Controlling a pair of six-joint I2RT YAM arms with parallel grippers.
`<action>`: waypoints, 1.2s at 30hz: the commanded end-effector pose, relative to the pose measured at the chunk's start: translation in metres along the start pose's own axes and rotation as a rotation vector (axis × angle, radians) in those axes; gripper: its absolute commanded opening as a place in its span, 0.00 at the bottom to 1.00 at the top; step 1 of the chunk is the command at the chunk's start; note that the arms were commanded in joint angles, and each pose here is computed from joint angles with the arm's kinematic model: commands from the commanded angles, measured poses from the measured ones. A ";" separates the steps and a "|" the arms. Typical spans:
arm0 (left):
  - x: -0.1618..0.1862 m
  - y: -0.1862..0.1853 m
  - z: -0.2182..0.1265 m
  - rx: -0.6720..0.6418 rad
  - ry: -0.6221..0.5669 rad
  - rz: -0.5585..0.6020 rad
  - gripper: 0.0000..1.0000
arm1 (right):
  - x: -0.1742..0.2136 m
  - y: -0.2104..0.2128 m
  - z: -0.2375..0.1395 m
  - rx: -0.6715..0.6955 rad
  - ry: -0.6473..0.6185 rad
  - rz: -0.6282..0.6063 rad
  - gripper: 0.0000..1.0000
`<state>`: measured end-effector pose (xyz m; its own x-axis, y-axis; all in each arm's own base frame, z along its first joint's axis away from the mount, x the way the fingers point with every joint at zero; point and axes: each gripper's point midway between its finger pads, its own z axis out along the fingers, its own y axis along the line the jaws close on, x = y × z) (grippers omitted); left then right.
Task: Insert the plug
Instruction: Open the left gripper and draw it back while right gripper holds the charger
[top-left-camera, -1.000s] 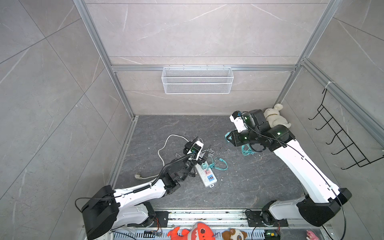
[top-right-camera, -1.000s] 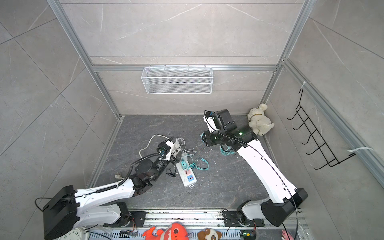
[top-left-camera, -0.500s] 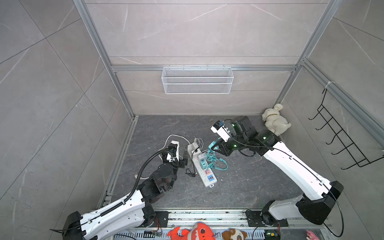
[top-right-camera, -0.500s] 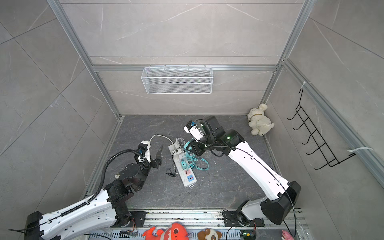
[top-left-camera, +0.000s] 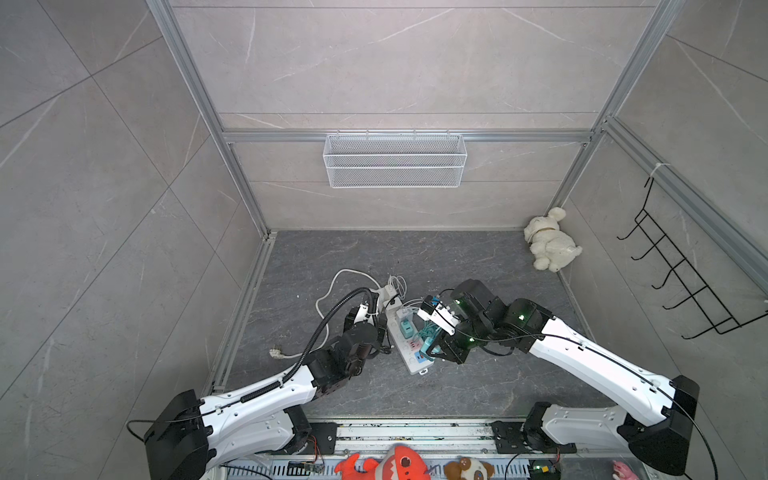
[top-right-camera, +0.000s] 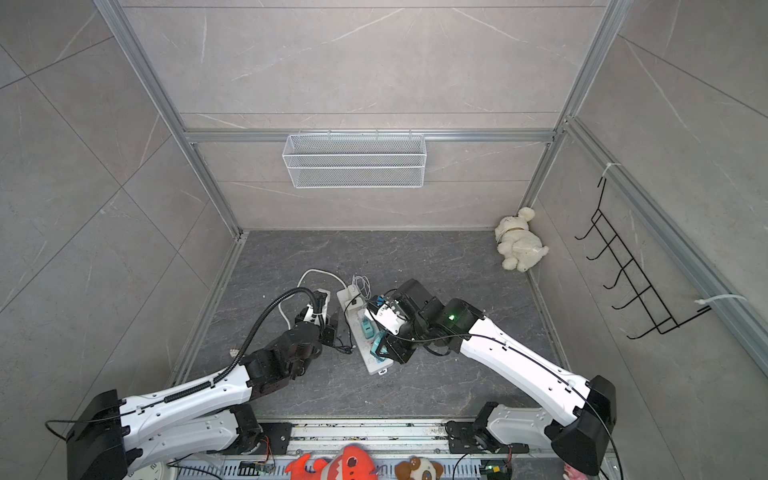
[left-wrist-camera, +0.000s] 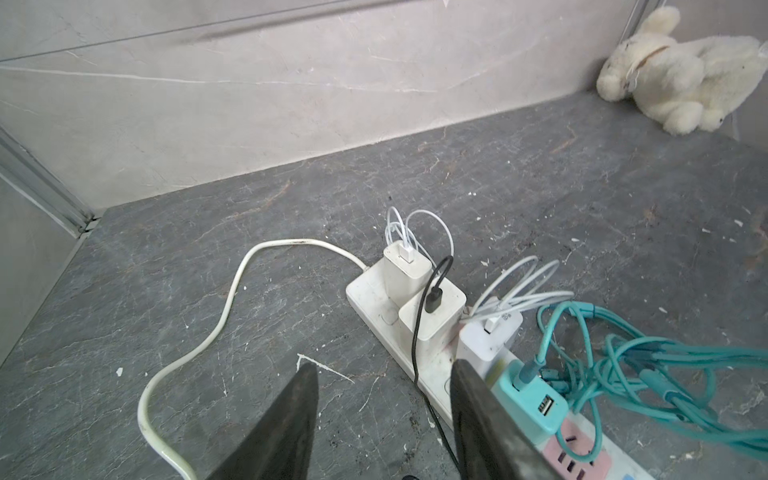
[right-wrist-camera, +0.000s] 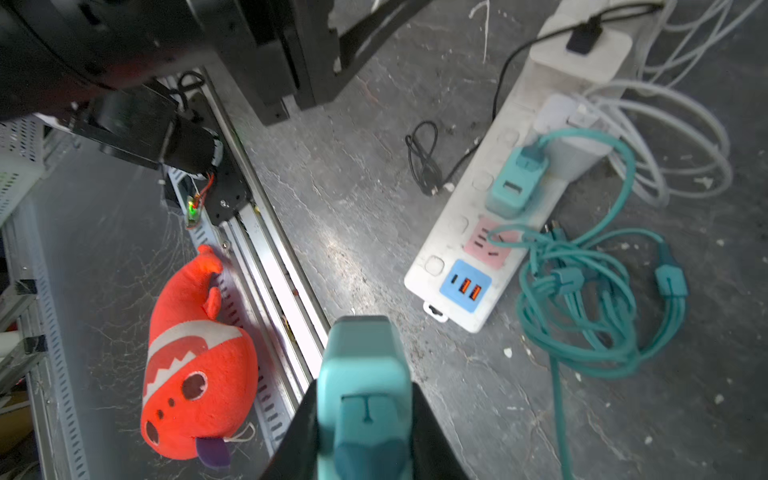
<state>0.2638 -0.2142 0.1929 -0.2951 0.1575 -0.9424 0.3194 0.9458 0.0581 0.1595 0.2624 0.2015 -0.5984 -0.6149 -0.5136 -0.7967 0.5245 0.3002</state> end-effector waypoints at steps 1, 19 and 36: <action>-0.005 -0.019 0.001 0.089 0.024 -0.089 0.49 | 0.009 -0.011 -0.003 0.099 -0.003 0.066 0.08; 0.047 -0.146 0.011 0.491 0.189 0.024 0.28 | 0.003 -0.019 -0.065 0.226 -0.225 0.276 0.10; 0.081 -0.179 0.056 0.435 0.253 0.064 0.24 | 0.046 -0.029 -0.085 0.290 -0.255 0.364 0.12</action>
<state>0.2220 -0.3729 0.0703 -0.4854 0.3748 -0.7899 0.6870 0.7223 -0.0794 0.1497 0.1748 0.2492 -0.7408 -0.2264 -0.6324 -0.4953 0.8201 0.2866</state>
